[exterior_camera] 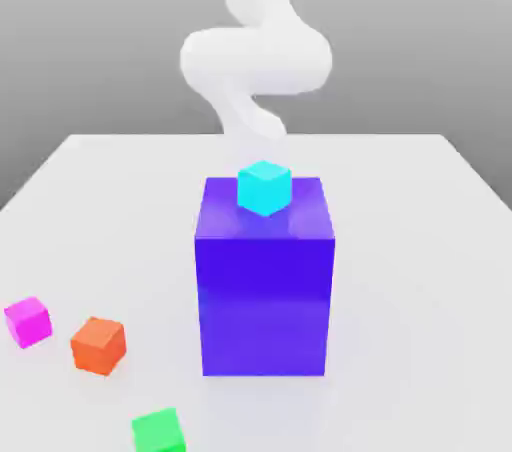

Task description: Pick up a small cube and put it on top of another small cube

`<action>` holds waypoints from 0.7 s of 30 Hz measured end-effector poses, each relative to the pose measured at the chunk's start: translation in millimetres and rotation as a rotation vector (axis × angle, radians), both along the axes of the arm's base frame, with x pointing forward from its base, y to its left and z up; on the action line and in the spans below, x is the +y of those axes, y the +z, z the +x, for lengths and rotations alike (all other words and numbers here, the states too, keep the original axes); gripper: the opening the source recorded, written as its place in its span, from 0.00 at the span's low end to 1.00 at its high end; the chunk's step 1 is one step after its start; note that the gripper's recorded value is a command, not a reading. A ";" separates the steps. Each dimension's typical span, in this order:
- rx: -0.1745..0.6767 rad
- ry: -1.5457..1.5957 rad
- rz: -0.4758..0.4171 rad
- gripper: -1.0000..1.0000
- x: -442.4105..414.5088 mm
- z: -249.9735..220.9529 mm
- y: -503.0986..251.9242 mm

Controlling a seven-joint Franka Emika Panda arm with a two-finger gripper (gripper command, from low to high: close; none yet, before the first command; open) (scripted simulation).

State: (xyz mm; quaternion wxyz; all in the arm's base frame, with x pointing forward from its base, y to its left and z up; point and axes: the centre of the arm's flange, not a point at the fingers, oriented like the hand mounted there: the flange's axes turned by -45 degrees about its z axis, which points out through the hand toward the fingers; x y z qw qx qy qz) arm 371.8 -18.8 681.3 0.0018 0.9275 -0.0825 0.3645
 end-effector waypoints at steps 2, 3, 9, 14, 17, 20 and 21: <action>0.040 -0.122 0.044 0.50 -18.9 19.0 -26.1; 0.057 -0.181 0.065 0.50 -28.7 27.0 -39.0; 0.148 -0.530 0.193 0.50 -94.8 59.6 -120.2; 0.206 -0.822 0.304 0.50 -154.2 65.8 -191.8; 0.235 -0.998 0.373 0.50 -188.8 60.5 -235.7; 0.259 -1.175 0.445 0.50 -221.2 49.0 -279.7; 0.266 -1.234 0.469 0.50 -231.1 43.9 -294.3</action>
